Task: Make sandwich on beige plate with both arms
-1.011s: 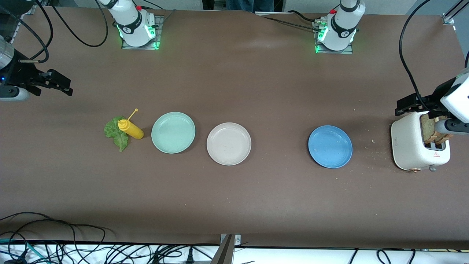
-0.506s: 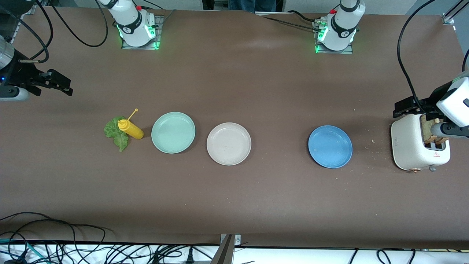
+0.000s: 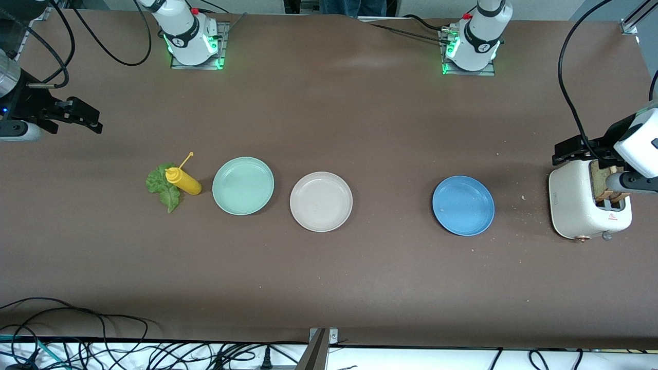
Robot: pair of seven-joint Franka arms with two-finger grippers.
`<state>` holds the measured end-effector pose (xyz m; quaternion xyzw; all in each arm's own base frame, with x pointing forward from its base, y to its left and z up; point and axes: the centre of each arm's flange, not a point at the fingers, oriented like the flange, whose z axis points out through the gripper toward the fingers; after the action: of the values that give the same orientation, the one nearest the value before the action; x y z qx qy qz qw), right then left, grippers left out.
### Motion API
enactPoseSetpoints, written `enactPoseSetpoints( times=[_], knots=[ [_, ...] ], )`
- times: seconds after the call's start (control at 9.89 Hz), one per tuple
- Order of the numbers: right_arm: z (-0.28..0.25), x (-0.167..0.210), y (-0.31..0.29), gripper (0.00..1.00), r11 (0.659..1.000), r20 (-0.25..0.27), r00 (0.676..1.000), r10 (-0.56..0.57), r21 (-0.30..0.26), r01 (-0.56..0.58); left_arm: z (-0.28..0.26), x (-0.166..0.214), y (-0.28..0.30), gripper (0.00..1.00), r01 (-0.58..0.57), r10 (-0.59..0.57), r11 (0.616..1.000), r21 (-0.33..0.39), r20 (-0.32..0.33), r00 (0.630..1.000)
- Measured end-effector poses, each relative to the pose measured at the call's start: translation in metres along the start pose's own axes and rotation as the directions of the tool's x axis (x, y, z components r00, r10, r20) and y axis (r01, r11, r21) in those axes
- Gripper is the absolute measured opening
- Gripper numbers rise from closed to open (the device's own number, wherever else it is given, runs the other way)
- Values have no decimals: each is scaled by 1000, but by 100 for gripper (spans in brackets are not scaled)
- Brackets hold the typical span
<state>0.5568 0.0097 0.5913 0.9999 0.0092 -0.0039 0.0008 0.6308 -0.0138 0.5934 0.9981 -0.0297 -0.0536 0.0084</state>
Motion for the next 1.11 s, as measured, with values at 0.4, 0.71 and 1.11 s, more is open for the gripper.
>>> enactPoseSetpoints(
  times=[0.4, 0.71, 1.11],
  knots=[
    [0, 0, 0, 100, 1000, 1, 1000, 0, 0, 0, 0, 0, 0, 100, 0, 0, 1000, -5, -1, 1000],
    [0, 0, 0, 100, 1000, 1, 1000, 0, 0, 0, 0, 0, 1, 100, -1, 1, 1000, -6, -1, 1000],
    [0, 0, 0, 100, 1000, 2, 1000, 0, 0, 0, 0, 0, -1, 100, 2, -2, 1000, -9, -1, 1000]
  ],
)
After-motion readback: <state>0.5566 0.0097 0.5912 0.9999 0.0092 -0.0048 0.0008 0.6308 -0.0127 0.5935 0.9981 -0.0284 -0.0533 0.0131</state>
